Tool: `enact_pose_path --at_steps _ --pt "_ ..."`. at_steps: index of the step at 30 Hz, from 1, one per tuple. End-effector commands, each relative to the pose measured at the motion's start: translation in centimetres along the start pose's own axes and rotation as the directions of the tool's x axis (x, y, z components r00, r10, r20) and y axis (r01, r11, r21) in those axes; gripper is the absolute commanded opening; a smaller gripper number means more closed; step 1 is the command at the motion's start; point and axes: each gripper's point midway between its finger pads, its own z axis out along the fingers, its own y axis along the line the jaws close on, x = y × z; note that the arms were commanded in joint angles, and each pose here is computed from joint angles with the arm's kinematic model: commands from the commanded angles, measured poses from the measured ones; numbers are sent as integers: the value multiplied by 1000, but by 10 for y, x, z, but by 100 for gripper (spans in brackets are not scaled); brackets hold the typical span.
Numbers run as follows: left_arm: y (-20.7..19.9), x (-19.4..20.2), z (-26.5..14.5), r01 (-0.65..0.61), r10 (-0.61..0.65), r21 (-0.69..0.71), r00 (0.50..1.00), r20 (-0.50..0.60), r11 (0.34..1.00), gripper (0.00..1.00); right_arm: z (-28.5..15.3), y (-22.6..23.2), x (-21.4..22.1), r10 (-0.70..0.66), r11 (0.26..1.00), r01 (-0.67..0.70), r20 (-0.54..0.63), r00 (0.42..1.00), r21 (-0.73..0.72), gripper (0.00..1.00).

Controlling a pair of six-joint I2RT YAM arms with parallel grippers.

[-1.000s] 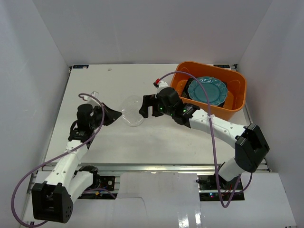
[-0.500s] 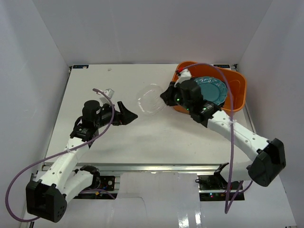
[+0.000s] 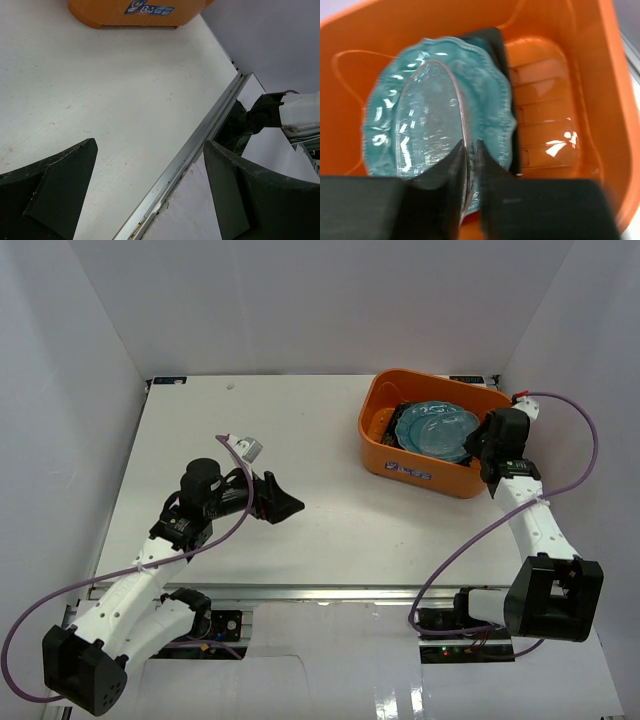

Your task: Place the plates into the plastic bin on the countertop

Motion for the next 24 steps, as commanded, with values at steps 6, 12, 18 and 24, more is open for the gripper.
enact_pose_path --at_steps 6,12,18,24 --pt "-14 1 -3 -51 51 48 999 -9 998 98 -8 -9 -25 45 999 -45 72 996 -4 84" --pt "-13 0 -2 -55 55 41 998 -7 998 98 -50 30 -49 82 977 -57 113 990 -206 90" --pt "-10 -10 -3 -61 61 6 998 27 998 98 -127 83 -42 176 833 -120 54 983 -541 90" --pt "-36 -44 -16 -80 73 46 989 127 996 98 -202 92 -11 128 708 -38 75 989 -706 90"
